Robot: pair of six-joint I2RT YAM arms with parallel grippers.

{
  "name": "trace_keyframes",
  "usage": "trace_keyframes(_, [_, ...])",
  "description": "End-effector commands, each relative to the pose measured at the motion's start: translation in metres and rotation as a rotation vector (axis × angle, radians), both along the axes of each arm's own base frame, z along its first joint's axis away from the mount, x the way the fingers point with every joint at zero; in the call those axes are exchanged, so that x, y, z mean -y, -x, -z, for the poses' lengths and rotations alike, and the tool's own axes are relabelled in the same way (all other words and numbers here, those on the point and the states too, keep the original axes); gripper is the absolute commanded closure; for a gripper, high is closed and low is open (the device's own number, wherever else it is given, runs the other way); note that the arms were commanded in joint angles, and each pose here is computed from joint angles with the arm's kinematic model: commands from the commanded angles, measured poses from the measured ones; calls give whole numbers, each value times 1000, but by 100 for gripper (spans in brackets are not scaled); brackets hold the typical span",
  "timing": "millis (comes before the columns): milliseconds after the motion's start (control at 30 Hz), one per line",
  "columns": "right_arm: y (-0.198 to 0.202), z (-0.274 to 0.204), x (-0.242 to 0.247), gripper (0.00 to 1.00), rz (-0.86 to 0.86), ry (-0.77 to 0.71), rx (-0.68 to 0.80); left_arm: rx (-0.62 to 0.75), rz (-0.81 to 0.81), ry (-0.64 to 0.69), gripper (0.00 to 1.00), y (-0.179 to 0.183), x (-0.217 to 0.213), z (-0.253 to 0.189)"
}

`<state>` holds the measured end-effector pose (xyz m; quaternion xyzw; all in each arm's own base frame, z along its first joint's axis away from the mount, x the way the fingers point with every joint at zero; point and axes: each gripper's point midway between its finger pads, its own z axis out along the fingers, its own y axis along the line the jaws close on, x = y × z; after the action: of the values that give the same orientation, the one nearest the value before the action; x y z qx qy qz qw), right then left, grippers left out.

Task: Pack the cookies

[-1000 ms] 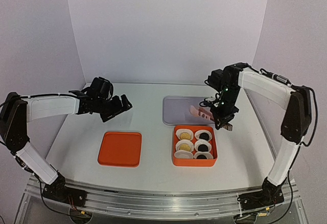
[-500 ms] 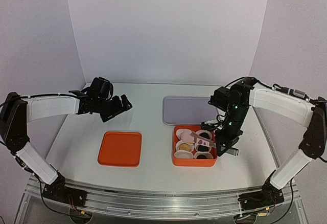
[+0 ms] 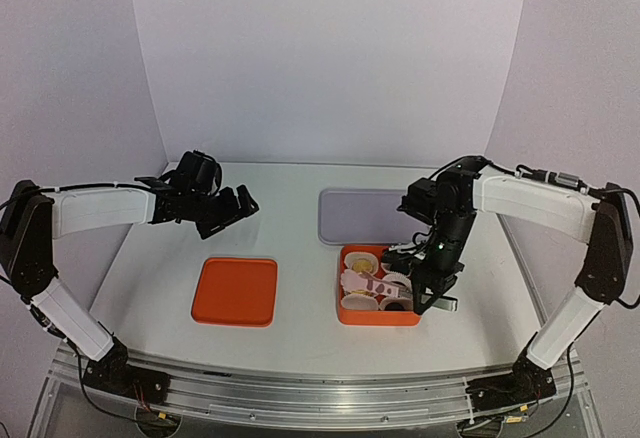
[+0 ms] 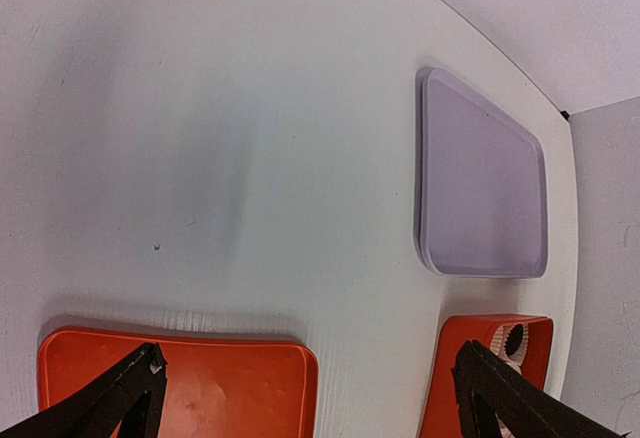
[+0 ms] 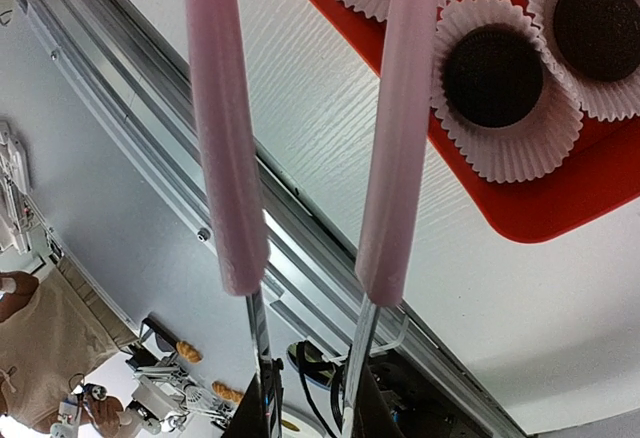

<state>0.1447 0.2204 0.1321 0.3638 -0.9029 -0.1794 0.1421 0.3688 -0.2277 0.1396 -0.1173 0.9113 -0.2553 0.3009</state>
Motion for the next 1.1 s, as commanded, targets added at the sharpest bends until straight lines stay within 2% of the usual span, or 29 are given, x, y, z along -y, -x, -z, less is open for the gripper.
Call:
trace_keyframes(0, [24, -10, 6, 100, -16, 10, -113, 41, -11, 11, 0, -8, 0, -17])
trace_keyframes(467, [38, -5, 16, 100, -18, 43, -162, 34, -13, 15, 0, -10, 2, -14])
trace_keyframes(1067, [34, 4, 18, 100, -13, 94, -189, 34, -10, 13, 0, -8, 1, -13])
